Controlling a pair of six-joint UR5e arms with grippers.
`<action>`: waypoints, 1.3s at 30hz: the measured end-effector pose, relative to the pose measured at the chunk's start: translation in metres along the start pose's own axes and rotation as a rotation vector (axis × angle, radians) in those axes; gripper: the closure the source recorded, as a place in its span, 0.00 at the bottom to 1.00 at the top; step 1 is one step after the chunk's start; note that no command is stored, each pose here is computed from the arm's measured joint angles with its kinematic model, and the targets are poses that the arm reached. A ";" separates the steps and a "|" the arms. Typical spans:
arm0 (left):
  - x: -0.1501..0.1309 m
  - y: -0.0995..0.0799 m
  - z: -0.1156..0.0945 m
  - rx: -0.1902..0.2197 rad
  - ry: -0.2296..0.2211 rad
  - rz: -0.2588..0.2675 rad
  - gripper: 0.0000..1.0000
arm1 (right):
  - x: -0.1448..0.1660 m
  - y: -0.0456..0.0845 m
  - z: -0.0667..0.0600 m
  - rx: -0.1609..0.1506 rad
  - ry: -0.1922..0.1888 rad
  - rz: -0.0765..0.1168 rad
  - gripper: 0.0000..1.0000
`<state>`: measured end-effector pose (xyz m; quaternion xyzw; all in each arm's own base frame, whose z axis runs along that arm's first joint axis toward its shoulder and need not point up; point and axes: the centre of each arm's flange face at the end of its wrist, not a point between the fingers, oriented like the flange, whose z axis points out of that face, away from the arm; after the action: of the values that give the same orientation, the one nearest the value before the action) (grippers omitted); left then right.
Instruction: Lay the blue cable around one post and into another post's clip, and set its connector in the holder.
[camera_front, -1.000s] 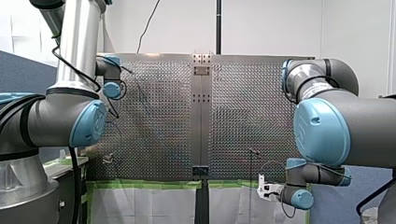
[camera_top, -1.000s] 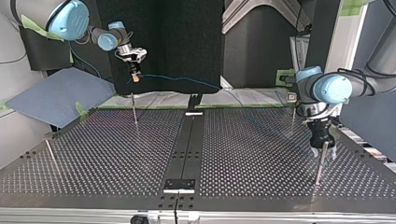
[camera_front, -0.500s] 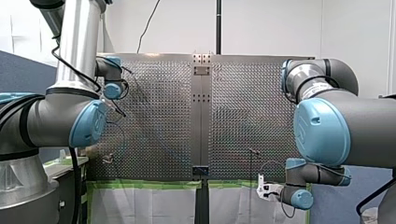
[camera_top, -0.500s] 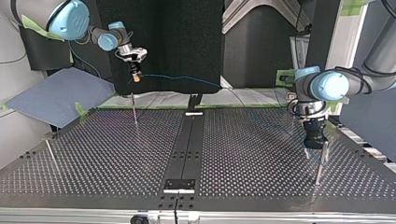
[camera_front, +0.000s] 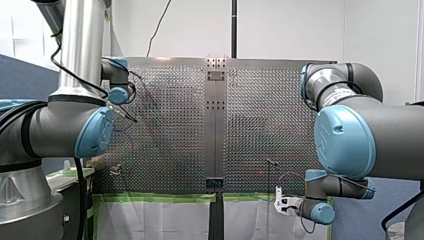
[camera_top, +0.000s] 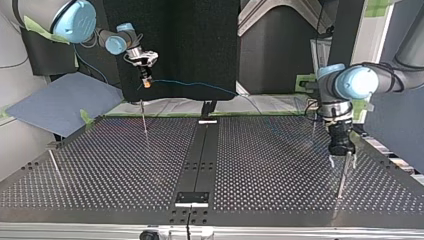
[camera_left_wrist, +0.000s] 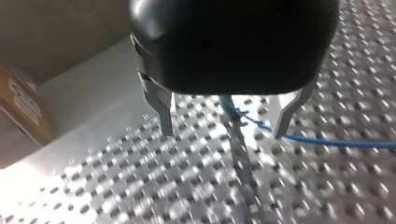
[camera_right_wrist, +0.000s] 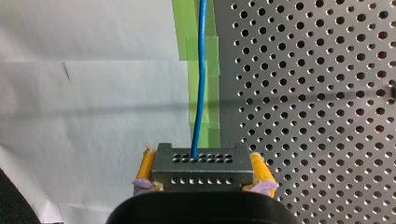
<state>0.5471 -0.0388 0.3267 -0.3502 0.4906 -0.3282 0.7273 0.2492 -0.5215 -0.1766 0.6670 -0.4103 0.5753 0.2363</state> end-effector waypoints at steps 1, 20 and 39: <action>-0.001 -0.003 -0.001 0.004 0.002 -0.007 0.01 | 0.000 0.000 0.000 0.000 0.000 0.000 1.00; -0.028 0.015 -0.024 -0.131 -0.062 -0.148 0.01 | 0.000 -0.003 0.000 0.005 -0.002 0.001 1.00; -0.093 -0.014 -0.056 -0.240 -0.176 0.010 0.01 | -0.002 -0.010 0.002 0.017 -0.026 0.005 1.00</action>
<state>0.4640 0.0199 0.3677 -0.4594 0.4626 -0.2316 0.7221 0.2587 -0.5172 -0.1773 0.6753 -0.4101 0.5706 0.2240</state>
